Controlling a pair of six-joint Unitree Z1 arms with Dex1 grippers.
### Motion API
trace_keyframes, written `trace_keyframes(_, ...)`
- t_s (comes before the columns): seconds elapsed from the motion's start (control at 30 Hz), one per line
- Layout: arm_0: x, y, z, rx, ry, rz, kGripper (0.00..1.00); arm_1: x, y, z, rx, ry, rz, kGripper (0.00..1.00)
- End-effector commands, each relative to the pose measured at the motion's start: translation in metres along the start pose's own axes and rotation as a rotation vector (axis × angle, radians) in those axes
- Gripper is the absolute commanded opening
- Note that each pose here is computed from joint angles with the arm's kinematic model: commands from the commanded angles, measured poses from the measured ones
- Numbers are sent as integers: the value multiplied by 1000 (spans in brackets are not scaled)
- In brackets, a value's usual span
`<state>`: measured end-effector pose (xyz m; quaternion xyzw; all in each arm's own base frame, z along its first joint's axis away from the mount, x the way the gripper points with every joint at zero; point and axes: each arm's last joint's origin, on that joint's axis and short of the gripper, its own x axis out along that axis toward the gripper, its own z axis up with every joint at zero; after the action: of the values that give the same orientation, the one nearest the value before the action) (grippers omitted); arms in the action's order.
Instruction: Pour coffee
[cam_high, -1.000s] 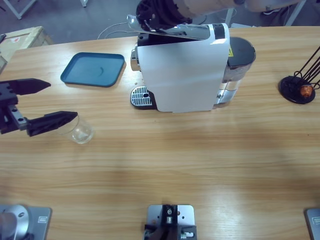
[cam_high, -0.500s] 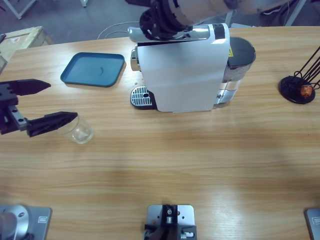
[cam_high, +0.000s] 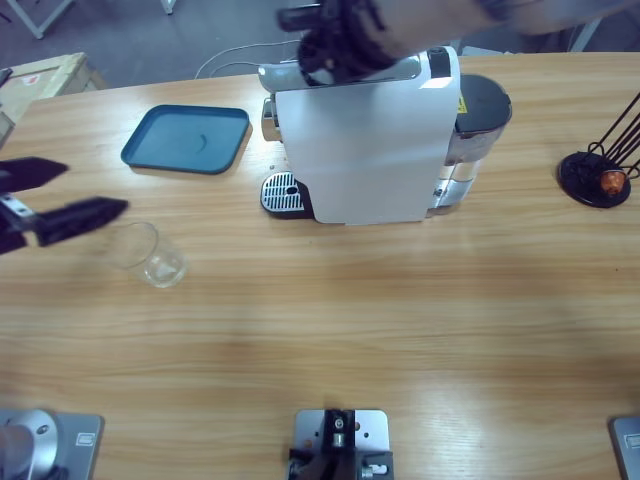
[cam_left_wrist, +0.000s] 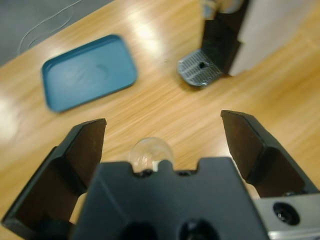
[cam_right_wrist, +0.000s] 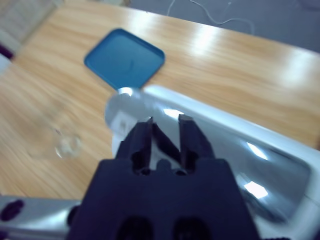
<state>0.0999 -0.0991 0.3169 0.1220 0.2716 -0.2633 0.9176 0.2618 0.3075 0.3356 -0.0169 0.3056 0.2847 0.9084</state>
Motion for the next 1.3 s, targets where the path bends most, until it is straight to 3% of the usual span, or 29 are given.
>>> trace_keyframes(0.03, -1, 9, -36, -302, 89, 95, 982, -136, 3, -29, -201, 59, 23, 1000)
trace_keyframes(0.27, 29, 1, -44, -329, 222, 143, 977, -177, -21, -72, -197, 108, -18, 1000)
trace_keyframes(0.43, 53, -10, -53, -350, 330, 162, 982, -186, -30, -84, -178, 122, -37, 1000)
trace_keyframes(0.73, 89, -18, -62, -326, 383, 252, 982, -191, -36, -92, -169, 136, -52, 1000)
trace_keyframes(0.97, 118, -22, -60, -297, 345, 367, 967, -197, -39, -93, -165, 141, -56, 1000)
trace_keyframes(1.1, 124, -23, -62, -303, 346, 373, 526, -201, -41, -93, -161, 135, -56, 1000)
trace_keyframes(1.13, 124, -24, -62, -303, 341, 362, 476, -201, -41, -93, -158, 132, -56, 1000)
trace_keyframes(1.23, 121, -29, -63, -295, 337, 341, 462, -201, -41, -93, -146, 128, -65, 1000)
trace_keyframes(1.27, 120, -30, -65, -290, 342, 336, 403, -201, -41, -93, -146, 129, -69, 1000)
trace_keyframes(1.3, 120, -30, -67, -288, 348, 335, 228, -201, -41, -93, -143, 128, -72, 1000)
